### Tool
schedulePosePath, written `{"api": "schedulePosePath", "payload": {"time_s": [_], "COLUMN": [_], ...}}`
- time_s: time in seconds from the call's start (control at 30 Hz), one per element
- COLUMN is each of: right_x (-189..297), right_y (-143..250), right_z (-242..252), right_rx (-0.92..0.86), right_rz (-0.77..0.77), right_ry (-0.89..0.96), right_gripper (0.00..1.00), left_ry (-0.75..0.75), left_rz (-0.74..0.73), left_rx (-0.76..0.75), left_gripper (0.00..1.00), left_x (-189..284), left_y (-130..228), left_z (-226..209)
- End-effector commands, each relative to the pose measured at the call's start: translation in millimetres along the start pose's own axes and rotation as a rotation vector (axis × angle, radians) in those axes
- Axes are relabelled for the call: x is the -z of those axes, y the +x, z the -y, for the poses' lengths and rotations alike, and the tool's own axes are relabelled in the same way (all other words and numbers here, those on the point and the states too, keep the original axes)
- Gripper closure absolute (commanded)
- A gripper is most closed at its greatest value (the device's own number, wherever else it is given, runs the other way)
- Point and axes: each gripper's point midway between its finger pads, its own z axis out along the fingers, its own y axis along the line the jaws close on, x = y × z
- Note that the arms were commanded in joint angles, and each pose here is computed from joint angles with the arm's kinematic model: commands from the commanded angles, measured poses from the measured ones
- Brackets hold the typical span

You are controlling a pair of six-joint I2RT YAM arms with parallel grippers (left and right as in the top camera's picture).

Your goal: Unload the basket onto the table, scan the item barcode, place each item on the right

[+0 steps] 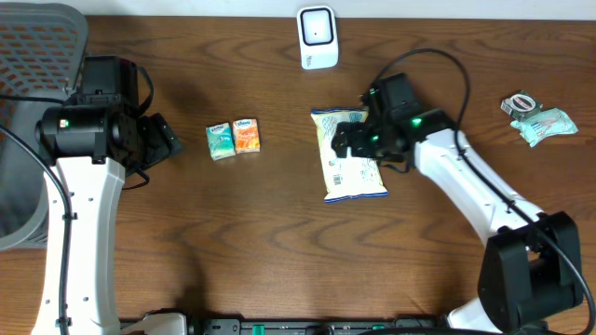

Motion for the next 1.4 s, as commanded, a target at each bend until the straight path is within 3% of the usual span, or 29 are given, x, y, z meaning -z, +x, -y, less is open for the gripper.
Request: {"api": "schedulePosePath", "payload": {"time_s": [0.0, 0.23, 0.43, 0.7, 1.0, 1.37], "right_x": [10.7, 16.2, 19.6, 10.9, -22.1, -28.5], "right_y": [-10.6, -19.9, -28.8, -28.1, -15.0, -12.8], "right_z": [17.3, 40.6, 66.6, 70.7, 40.2, 50.8], "right_rx": [-0.035, -0.092, -0.100, -0.031, 0.080, 0.053], "right_rz": [0.030, 0.050, 0.104, 0.085, -0.022, -0.044], "right_ry": [0.020, 0.045, 0.181, 0.194, -0.026, -0.016], "right_gripper": [0.01, 0.01, 0.01, 0.01, 0.01, 0.01], "left_ry": [-0.012, -0.012, -0.012, -0.012, -0.012, -0.012], "left_rz": [0.001, 0.001, 0.001, 0.001, 0.001, 0.001], "left_rx": [0.012, 0.012, 0.012, 0.012, 0.012, 0.012], "left_gripper": [0.02, 0.02, 0.02, 0.02, 0.02, 0.02], "left_x": [-0.7, -0.7, -0.7, -0.7, -0.7, -0.7], "left_y": [-1.2, -1.2, -1.2, -1.2, -1.2, -1.2], "left_z": [-2.4, -2.4, -2.4, -2.4, -2.4, -2.4]}}
